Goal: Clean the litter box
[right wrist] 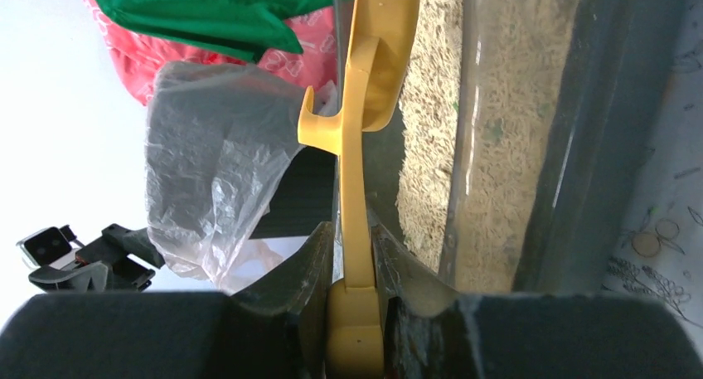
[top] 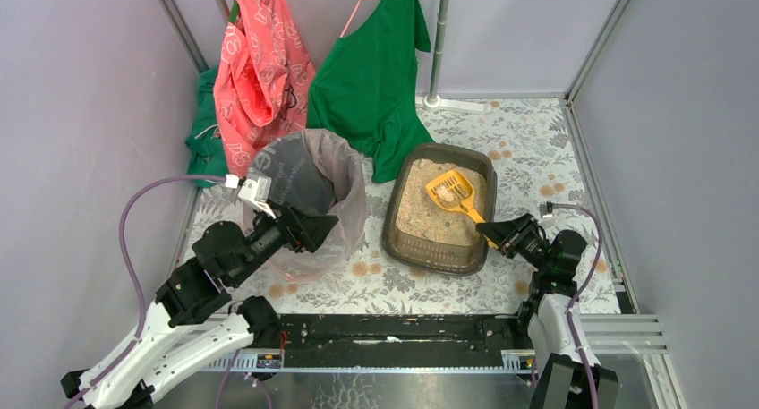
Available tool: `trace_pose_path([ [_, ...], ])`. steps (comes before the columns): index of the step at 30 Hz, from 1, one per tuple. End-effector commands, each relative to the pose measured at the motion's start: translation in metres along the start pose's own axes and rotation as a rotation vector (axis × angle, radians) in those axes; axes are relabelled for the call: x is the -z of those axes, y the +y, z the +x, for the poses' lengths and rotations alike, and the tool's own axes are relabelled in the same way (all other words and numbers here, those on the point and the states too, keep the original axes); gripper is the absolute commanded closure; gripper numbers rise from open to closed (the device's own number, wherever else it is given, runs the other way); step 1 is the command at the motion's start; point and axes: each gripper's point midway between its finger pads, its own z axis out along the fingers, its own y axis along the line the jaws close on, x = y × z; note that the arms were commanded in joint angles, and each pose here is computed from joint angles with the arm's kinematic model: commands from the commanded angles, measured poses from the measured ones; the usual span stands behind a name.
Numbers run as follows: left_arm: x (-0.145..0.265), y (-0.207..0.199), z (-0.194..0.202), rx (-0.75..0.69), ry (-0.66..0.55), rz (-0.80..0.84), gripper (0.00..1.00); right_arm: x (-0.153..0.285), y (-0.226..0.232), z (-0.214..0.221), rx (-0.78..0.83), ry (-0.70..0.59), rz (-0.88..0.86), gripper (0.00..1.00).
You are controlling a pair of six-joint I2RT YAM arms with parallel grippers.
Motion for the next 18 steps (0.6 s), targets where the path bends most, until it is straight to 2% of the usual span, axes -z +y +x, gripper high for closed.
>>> trace_pose_path([
  [1, 0.0, 0.01, 0.02, -0.01, 0.078, -0.04, 0.25, 0.002, -0.004, -0.004, 0.059, 0.002, 0.022, 1.0],
  [3, 0.001, 0.009, 0.019, -0.008, 0.079, -0.037, 0.25, 0.002, 0.006, -0.012, 0.07, -0.047, -0.028, 1.0],
  [5, 0.002, 0.009, 0.018, -0.004, 0.073, -0.036, 0.25, -0.002, 0.011, 0.008, 0.053, 0.039, -0.059, 1.0],
  [6, 0.002, 0.011, 0.019, -0.005, 0.071, -0.043, 0.25, -0.002, 0.008, 0.008, 0.049, 0.06, -0.022, 1.0],
  [8, 0.001, 0.011, 0.02, -0.008, 0.078, -0.044, 0.25, 0.003, -0.007, -0.009, 0.07, -0.021, 0.056, 1.0],
  [9, 0.001, 0.01, 0.019, -0.006, 0.077, -0.04, 0.25, 0.003, -0.001, -0.013, 0.077, -0.051, 0.014, 1.0],
  [11, 0.002, 0.01, 0.019, 0.001, 0.072, -0.035, 0.25, -0.001, 0.014, 0.002, 0.05, 0.003, -0.073, 1.0],
  [13, 0.002, 0.013, 0.021, -0.005, 0.072, -0.046, 0.25, -0.001, 0.006, 0.007, 0.035, 0.047, -0.024, 1.0],
  [15, 0.002, 0.012, 0.02, -0.008, 0.078, -0.046, 0.25, 0.002, -0.009, -0.008, 0.057, -0.026, 0.046, 1.0],
  [18, 0.004, 0.012, 0.019, -0.005, 0.071, -0.047, 0.25, -0.001, 0.012, 0.005, 0.047, 0.028, -0.067, 1.0],
])
